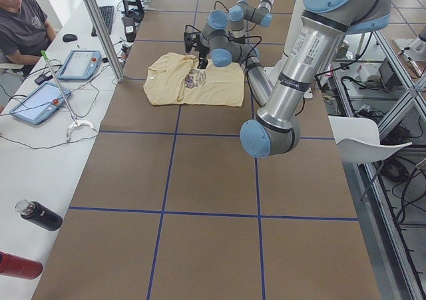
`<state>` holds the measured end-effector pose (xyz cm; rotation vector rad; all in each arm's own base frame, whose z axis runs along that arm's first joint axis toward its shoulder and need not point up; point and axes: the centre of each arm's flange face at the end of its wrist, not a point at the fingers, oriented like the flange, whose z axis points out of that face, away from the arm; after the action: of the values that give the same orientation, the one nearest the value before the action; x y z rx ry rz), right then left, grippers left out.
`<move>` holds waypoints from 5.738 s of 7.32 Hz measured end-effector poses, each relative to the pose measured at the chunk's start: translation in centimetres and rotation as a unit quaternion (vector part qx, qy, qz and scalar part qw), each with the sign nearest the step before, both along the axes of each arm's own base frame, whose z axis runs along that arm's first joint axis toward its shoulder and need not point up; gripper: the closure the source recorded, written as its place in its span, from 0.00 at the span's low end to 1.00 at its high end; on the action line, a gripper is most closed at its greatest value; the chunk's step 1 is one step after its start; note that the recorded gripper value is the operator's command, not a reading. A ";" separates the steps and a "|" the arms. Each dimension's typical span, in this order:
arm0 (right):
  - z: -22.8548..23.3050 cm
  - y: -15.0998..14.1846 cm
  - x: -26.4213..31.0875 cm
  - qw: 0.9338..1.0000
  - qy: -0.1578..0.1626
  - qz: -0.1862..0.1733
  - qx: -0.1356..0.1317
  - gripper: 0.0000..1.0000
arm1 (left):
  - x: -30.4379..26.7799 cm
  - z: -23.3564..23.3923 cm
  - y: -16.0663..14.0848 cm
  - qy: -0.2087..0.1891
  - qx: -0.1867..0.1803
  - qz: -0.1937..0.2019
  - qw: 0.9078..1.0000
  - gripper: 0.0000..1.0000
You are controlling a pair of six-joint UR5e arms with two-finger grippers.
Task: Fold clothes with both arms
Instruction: 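Grasp the hem corner with the right gripper while the left gripper moves toward the hem, then grasp the other hem corner with the left gripper, both holding the hem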
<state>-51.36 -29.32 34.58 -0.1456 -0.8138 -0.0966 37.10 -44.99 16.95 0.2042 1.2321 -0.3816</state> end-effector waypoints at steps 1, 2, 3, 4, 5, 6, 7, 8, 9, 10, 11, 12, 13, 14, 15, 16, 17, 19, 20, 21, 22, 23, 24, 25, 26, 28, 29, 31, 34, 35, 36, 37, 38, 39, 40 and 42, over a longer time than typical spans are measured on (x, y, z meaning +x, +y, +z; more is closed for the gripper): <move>0.1 0.0 0.0 1.000 0.001 0.000 -0.001 0.15 | 0.0 0.0 0.0 0.000 0.000 0.000 1.000 0.01; 0.2 -0.1 0.1 1.000 0.002 0.001 -0.001 0.15 | 0.0 0.0 0.0 0.000 0.000 0.001 1.000 0.01; 0.3 -0.2 0.2 1.000 0.003 0.001 -0.002 0.15 | 0.1 -0.1 0.1 0.001 0.001 0.001 1.000 0.01; 0.3 -0.2 0.2 1.000 0.004 0.001 -0.003 0.19 | 0.1 -0.2 0.1 0.001 0.001 0.001 1.000 0.01; 0.3 -0.2 0.3 1.000 0.005 0.002 -0.004 0.26 | 0.1 -0.2 0.1 0.001 0.001 0.001 1.000 0.01; 0.3 -0.2 0.4 1.000 0.005 0.003 -0.006 0.38 | 0.1 -0.2 0.1 0.001 0.001 0.001 1.000 0.01; 0.2 -0.2 0.4 1.000 0.005 0.006 -0.009 0.47 | 0.1 -0.1 0.1 0.001 0.001 0.001 1.000 0.01; 0.3 -0.2 0.4 1.000 0.007 0.008 -0.012 0.54 | 0.1 -0.1 0.1 0.001 0.001 0.001 1.000 0.01; 0.4 -0.1 0.4 1.000 0.008 0.008 -0.014 0.55 | 0.1 -0.1 0.1 0.001 0.001 0.001 1.000 0.01; 0.5 -0.2 0.5 1.000 0.009 0.009 -0.015 0.55 | 0.1 -0.2 0.1 0.001 0.001 0.001 1.000 0.01; 0.6 -0.2 0.6 1.000 0.010 0.010 -0.016 0.57 | 0.1 -0.2 0.1 0.002 0.001 0.001 1.000 0.01; 0.6 -0.3 0.7 1.000 0.010 0.011 -0.016 0.64 | 0.1 -0.2 0.0 0.002 0.001 0.001 1.000 0.01; 0.6 -0.5 0.8 1.000 0.009 0.012 -0.017 0.78 | 0.1 -0.3 0.0 0.002 0.002 0.001 1.000 0.01; 0.5 -0.8 1.1 1.000 0.007 0.013 -0.019 0.96 | 0.1 -0.4 0.0 0.002 0.002 0.001 1.000 0.01; 0.1 -1.0 1.4 1.000 0.003 0.014 -0.020 1.00 | 0.2 -0.3 0.0 0.002 0.002 0.001 1.000 0.01; -0.3 -1.1 1.8 1.000 -0.001 0.013 -0.022 1.00 | 0.4 -0.1 -0.1 0.001 0.001 0.002 1.000 0.01; -0.6 -1.0 2.0 1.000 -0.002 0.013 -0.023 1.00 | 0.4 -0.1 -0.1 0.000 0.001 0.002 1.000 0.01; -1.1 -1.0 2.3 1.000 -0.005 0.015 -0.024 1.00 | 0.4 0.0 -0.1 0.000 0.001 0.002 1.000 0.01; -1.6 -1.1 2.6 0.999 -0.008 0.025 -0.031 1.00 | 0.5 0.0 0.2 0.000 0.000 0.004 1.000 0.01; -2.3 -1.1 2.8 0.998 -0.012 0.037 -0.040 1.00 | 1.4 0.5 1.5 0.000 -0.007 0.016 1.000 0.01; -3.1 -1.2 3.2 0.998 -0.019 0.044 -0.043 1.00 | 3.2 1.7 4.0 -0.004 -0.019 0.036 0.999 0.01; -3.6 -1.4 3.6 0.998 -0.024 0.048 -0.043 1.00 | 5.6 3.7 7.2 -0.020 -0.030 0.054 0.998 0.01; -3.9 -1.8 4.1 0.997 -0.027 0.054 -0.043 1.00 | 7.9 6.5 10.5 -0.046 -0.035 0.066 0.996 0.02; -4.0 -2.3 4.5 0.997 -0.029 0.059 -0.042 1.00 | 9.3 9.0 12.9 -0.069 -0.038 0.075 0.994 0.02; -4.2 -2.7 4.8 0.997 -0.032 0.063 -0.043 1.00 | 10.1 10.9 14.5 -0.091 -0.044 0.084 0.991 0.04; -4.6 -3.2 5.4 0.996 -0.038 0.069 -0.040 1.00 | 11.4 12.9 16.5 -0.126 -0.056 0.103 0.985 0.20; -4.9 -3.2 5.6 0.996 -0.041 0.070 -0.038 1.00 | 11.7 13.2 16.9 -0.133 -0.059 0.107 0.984 0.22; -5.3 -3.4 6.0 0.995 -0.045 0.075 -0.038 1.00 | 12.3 13.9 17.1 -0.142 -0.063 0.111 0.982 0.22; -5.6 -3.7 6.2 0.995 -0.047 0.078 -0.037 1.00 | 13.9 15.0 17.2 -0.155 -0.068 0.115 0.979 0.25; -5.7 -3.7 6.2 0.995 -0.048 0.078 -0.037 1.00 | 14.1 15.1 17.2 -0.157 -0.068 0.116 0.978 0.29; -5.9 -3.8 6.2 0.995 -0.050 0.078 -0.036 1.00 | 14.1 15.2 17.2 -0.158 -0.068 0.116 0.978 0.34; -6.0 -3.8 6.2 0.995 -0.051 0.079 -0.036 1.00 | 14.2 15.2 17.2 -0.158 -0.068 0.117 0.978 0.36; -6.1 -3.9 6.3 0.995 -0.052 0.080 -0.035 1.00 | 14.2 15.2 17.2 -0.158 -0.068 0.117 0.978 0.36; -6.3 -3.9 6.4 0.995 -0.054 0.080 -0.035 1.00 | 14.2 15.1 17.2 -0.158 -0.068 0.117 0.978 0.36; -6.4 -3.9 6.5 0.995 -0.055 0.080 -0.034 1.00 | 14.3 15.1 17.3 -0.158 -0.068 0.118 0.978 0.36; -6.5 -3.9 6.6 0.995 -0.056 0.080 -0.034 1.00 | 14.5 15.3 17.5 -0.161 -0.069 0.120 0.977 0.36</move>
<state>-44.81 -33.19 28.08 -0.1387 -0.9385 0.0753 51.63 -27.45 32.22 -0.0043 0.8936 -0.2121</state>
